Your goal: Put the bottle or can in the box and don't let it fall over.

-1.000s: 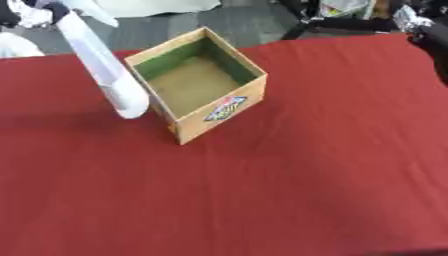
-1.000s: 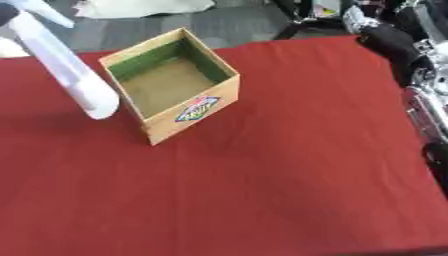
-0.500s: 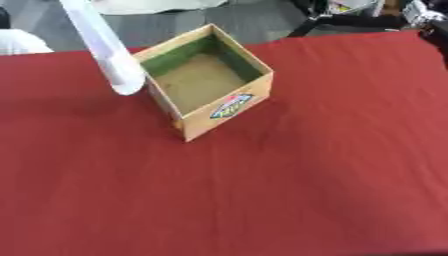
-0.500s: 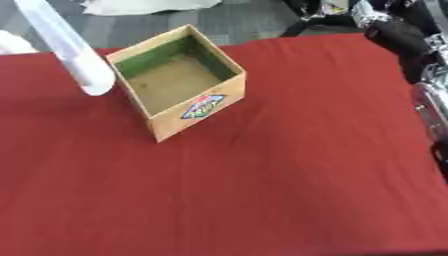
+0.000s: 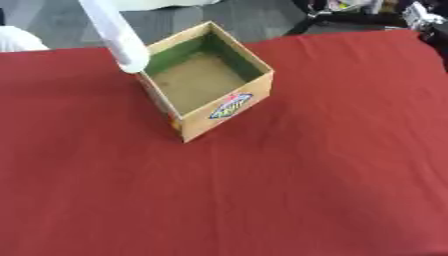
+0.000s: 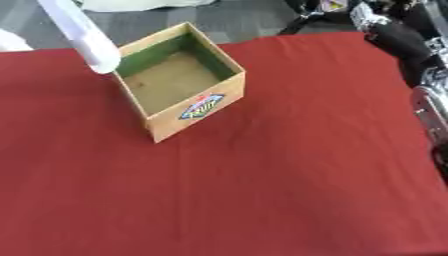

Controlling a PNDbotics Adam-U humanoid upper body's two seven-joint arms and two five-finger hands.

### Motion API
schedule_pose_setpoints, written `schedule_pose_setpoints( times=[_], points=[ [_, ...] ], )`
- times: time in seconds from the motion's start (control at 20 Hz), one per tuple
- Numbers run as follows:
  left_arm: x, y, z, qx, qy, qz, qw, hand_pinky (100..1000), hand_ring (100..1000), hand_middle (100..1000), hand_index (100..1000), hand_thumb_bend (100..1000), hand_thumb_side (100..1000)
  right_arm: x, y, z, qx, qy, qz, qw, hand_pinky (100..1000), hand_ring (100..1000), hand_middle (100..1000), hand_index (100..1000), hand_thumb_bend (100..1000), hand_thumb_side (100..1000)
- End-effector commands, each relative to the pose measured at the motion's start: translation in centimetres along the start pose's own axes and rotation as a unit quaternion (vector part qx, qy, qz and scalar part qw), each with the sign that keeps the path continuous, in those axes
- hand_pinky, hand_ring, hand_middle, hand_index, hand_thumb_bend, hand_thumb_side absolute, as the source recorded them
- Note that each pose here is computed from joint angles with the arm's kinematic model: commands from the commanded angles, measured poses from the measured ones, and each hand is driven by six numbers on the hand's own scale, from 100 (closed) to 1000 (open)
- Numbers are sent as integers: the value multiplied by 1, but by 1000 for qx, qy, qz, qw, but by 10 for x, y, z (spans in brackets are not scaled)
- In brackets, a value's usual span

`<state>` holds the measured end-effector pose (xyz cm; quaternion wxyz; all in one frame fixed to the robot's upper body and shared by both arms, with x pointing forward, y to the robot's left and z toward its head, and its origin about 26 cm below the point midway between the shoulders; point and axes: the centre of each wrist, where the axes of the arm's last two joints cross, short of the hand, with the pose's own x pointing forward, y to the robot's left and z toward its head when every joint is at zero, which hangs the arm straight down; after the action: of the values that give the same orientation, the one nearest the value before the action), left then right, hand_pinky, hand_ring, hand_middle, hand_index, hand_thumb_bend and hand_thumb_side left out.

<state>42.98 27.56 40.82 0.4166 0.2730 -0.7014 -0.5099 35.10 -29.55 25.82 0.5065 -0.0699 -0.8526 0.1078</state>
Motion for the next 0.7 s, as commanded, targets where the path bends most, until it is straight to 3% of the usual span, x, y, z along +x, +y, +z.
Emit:
schedule_pose_setpoints(
  times=[0.05, 0.45, 0.7],
  points=[
    [6, 18, 4, 33, -5, -12, 999, 510, 382, 444, 430, 154, 100, 12, 0, -5, 7, -20, 5, 1000, 806, 795, 758, 852, 179, 287],
    [4, 15, -2, 54, 5, -18, 998, 510, 385, 446, 432, 158, 100, 22, 9, -10, 22, -38, -2, 999, 806, 795, 758, 852, 179, 286],
    [7, 3, -13, 71, -15, 5, 997, 496, 395, 455, 436, 100, 100, 23, 12, -11, 25, -40, -9, 999, 806, 795, 757, 852, 178, 287]
  ],
)
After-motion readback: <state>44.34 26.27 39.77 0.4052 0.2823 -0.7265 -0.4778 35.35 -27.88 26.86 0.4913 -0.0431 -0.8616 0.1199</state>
